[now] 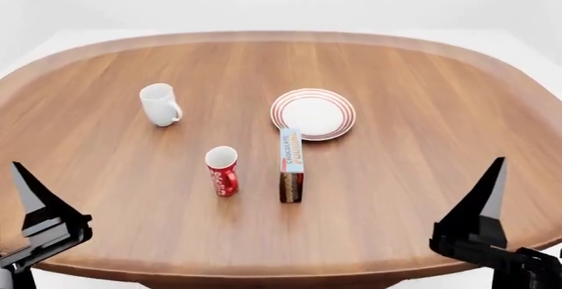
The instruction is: Pick up the white mug and put it on the plate, and put the chocolate pudding to the right of the plate.
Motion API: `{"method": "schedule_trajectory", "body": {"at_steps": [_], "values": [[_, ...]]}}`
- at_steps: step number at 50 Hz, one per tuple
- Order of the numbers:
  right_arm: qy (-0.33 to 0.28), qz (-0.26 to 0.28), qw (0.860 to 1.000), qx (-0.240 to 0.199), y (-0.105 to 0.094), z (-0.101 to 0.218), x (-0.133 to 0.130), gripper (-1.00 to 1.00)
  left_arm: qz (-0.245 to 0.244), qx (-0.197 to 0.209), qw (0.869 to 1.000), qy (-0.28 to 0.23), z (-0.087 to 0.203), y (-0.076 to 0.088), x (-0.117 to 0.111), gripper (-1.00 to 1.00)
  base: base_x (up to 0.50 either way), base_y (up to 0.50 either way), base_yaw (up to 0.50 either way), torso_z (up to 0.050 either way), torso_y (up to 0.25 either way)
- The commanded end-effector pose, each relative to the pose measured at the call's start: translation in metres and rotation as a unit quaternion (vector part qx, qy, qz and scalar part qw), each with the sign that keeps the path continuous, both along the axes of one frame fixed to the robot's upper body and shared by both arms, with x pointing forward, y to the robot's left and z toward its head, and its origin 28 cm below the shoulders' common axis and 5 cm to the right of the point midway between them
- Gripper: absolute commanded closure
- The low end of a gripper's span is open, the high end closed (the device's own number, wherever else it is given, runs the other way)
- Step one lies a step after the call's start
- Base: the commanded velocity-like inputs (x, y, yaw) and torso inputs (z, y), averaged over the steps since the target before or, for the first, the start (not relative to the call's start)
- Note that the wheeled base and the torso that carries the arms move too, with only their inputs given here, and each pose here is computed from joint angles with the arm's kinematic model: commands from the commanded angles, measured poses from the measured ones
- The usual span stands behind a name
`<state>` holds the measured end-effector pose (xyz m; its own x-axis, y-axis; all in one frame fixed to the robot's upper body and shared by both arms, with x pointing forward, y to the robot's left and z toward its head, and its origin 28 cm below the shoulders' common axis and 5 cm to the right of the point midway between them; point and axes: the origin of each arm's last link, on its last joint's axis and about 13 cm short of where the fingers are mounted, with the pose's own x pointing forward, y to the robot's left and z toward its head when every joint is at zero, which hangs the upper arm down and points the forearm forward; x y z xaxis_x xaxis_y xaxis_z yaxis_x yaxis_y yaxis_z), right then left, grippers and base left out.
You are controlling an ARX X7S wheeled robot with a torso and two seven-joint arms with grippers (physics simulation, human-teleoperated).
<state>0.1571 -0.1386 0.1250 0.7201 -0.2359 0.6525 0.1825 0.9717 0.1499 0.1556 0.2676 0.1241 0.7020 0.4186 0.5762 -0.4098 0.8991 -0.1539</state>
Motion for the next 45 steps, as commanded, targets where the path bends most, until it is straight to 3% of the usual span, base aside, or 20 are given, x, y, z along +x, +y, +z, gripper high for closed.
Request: {"method": "schedule_trajectory", "body": {"at_steps": [1, 45], "values": [[-0.008, 0.005, 1.0, -0.018, 0.002, 0.002, -0.004, -1.0, 0.0, -0.005, 1.0, -0.005, 0.0, 0.003, -0.004, -1.0, 0.5, 0.05, 0.0, 0.0, 0.0], [-0.013, 0.013, 1.0, -0.019, 0.004, 0.005, -0.008, -1.0, -0.014, 0.011, 0.999, -0.028, 0.01, -0.004, -0.015, -1.0, 0.5, 0.05, 0.0, 0.0, 0.0]]}}
